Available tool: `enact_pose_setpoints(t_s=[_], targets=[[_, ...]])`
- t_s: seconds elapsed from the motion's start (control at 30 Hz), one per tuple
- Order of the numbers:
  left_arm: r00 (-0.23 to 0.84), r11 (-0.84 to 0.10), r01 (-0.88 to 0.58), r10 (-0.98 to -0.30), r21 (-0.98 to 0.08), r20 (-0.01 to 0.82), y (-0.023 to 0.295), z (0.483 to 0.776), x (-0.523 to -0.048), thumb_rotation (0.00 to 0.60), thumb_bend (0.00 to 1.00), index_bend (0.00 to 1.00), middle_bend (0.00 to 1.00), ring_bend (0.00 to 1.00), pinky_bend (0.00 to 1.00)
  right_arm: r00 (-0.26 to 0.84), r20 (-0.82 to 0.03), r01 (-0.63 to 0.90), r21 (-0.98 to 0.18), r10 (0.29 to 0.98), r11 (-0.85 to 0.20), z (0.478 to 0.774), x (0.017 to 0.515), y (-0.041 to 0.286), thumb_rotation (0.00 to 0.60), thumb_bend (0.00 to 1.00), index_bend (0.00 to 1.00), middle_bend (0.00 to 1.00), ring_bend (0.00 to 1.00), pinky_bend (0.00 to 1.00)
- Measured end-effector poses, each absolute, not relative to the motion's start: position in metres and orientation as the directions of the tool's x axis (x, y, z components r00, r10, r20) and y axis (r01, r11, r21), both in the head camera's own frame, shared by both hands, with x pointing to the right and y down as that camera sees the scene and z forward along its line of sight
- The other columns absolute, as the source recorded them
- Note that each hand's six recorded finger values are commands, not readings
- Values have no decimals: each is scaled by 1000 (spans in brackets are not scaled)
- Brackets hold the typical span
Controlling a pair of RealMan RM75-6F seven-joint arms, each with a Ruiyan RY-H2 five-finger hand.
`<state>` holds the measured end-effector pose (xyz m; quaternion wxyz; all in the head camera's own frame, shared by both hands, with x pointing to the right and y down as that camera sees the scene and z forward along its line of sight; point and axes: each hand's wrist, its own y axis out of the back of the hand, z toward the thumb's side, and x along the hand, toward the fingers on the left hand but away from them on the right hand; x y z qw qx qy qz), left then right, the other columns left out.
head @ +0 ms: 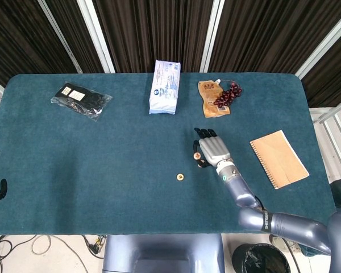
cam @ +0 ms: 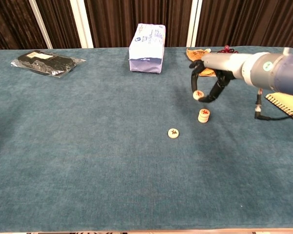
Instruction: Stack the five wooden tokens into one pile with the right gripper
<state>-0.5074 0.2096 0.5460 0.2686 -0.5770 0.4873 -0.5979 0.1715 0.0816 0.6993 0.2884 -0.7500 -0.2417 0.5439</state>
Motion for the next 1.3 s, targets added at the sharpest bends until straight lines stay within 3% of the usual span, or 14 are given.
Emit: enact_pose_setpoints(t_s=[0.3,1.3], targets=[[-192,-380,-245,-883,-892,429,210,546,-508,600,483,149,0,0,0,310,-675,14,-701,670,-713,704,172,100,600,416,559,0,0,0],[-199,-372,-248,-884,-894,423,209,545,-509,600,483,149,0,0,0,263,-699,16,-686,665,-728,726,188,100,600,416,559,0,0,0]])
